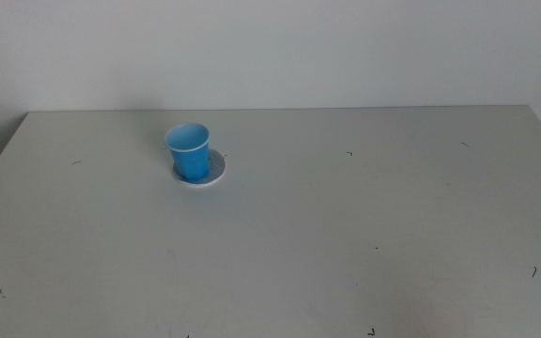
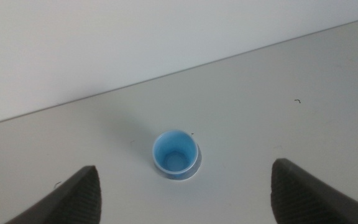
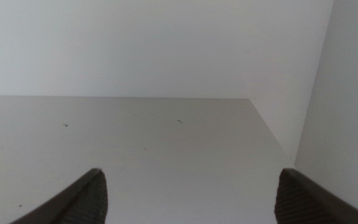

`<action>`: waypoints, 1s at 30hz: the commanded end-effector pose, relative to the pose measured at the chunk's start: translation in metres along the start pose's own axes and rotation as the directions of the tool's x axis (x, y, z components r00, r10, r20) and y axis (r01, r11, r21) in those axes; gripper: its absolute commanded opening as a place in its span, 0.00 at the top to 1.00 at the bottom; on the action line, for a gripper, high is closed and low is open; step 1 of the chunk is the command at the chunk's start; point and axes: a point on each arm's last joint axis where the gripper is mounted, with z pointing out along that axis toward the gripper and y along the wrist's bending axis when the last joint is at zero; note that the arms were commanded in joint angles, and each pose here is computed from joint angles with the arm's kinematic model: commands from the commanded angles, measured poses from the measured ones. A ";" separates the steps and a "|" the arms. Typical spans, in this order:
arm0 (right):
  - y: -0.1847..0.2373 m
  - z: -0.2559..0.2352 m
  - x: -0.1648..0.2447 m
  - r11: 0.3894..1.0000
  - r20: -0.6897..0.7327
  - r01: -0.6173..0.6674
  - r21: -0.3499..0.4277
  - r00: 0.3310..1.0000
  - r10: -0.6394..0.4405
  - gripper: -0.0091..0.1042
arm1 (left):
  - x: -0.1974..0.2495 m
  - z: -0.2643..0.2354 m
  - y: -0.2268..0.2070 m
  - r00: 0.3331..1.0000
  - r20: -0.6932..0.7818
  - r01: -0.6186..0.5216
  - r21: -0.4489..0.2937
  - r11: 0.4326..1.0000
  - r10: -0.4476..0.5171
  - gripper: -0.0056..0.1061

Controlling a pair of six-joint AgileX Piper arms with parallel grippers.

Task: Place an empty cup on a cup mat.

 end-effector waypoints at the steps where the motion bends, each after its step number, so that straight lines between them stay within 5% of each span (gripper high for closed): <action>1: 0.000 -0.003 -0.012 1.000 0.108 0.017 0.001 0.994 -0.017 0.09 | 0.011 -0.056 -0.007 0.999 0.044 -0.027 -0.014 1.000 0.028 0.01; 16: 0.000 -0.003 -0.012 1.000 0.108 0.017 0.001 0.994 -0.017 0.09 | 0.145 -0.123 -0.005 0.953 0.264 -0.084 -0.249 0.965 0.151 0.01; 23: 0.000 -0.003 -0.012 1.000 0.108 0.017 0.001 0.994 -0.017 0.09 | 0.216 -0.106 -0.008 0.906 0.381 -0.088 -0.257 0.962 0.185 0.01; 30: 0.000 -0.003 -0.012 1.000 0.108 0.017 0.001 0.994 -0.017 0.09 | 0.275 -0.076 -0.009 0.770 0.603 -0.048 -0.271 0.961 0.208 0.01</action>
